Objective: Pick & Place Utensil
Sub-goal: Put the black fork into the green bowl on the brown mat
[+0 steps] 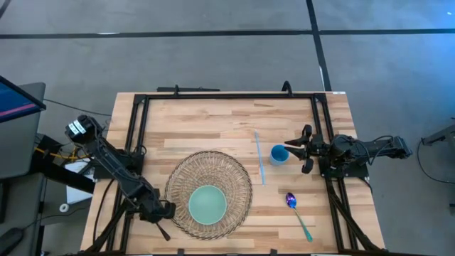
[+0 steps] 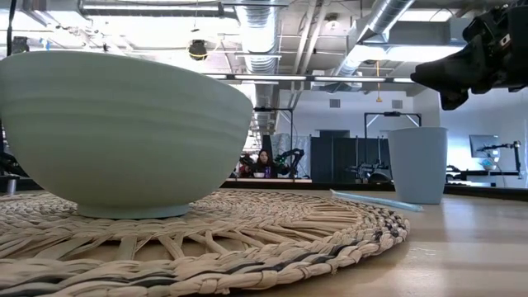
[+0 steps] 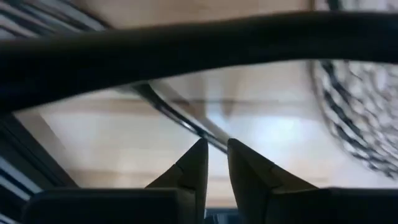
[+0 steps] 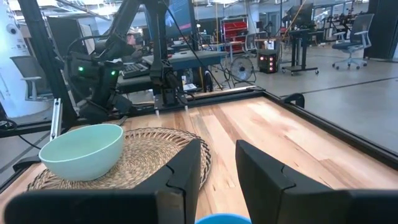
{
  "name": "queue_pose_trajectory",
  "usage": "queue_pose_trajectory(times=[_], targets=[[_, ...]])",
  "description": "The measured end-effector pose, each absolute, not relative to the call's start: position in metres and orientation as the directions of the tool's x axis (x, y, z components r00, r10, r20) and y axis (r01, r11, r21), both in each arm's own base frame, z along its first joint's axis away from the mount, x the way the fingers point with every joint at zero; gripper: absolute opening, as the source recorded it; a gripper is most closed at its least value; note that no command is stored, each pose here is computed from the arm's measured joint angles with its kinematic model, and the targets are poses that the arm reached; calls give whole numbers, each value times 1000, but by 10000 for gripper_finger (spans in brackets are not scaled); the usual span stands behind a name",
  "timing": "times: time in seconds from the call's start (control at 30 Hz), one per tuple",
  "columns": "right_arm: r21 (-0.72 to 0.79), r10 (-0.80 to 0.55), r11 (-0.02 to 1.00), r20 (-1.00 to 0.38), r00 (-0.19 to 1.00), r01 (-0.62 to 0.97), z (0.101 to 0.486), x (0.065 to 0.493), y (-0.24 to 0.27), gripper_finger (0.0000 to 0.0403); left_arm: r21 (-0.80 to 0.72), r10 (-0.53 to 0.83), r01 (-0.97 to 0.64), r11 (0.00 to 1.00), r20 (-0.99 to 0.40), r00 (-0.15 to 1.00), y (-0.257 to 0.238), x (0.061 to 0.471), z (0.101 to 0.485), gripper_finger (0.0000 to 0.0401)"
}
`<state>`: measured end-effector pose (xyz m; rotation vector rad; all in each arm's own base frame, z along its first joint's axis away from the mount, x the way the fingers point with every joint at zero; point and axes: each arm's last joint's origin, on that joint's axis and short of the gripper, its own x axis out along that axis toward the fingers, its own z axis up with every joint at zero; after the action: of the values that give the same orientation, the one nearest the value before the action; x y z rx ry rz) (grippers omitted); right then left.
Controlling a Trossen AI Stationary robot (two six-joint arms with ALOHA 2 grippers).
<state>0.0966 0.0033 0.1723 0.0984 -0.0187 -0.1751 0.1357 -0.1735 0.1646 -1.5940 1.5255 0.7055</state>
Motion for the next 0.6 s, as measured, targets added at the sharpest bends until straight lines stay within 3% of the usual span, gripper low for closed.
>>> queue_pose_trajectory(times=[0.37,0.6], targets=[[101,-175,980,10,985,173,172,97,3,95,-175,-544,-981,87,-833,101,-182,133,161,62],[100,-175,980,10,985,173,172,97,3,95,-230,-505,-958,170,-855,116,-183,135,155,62]])
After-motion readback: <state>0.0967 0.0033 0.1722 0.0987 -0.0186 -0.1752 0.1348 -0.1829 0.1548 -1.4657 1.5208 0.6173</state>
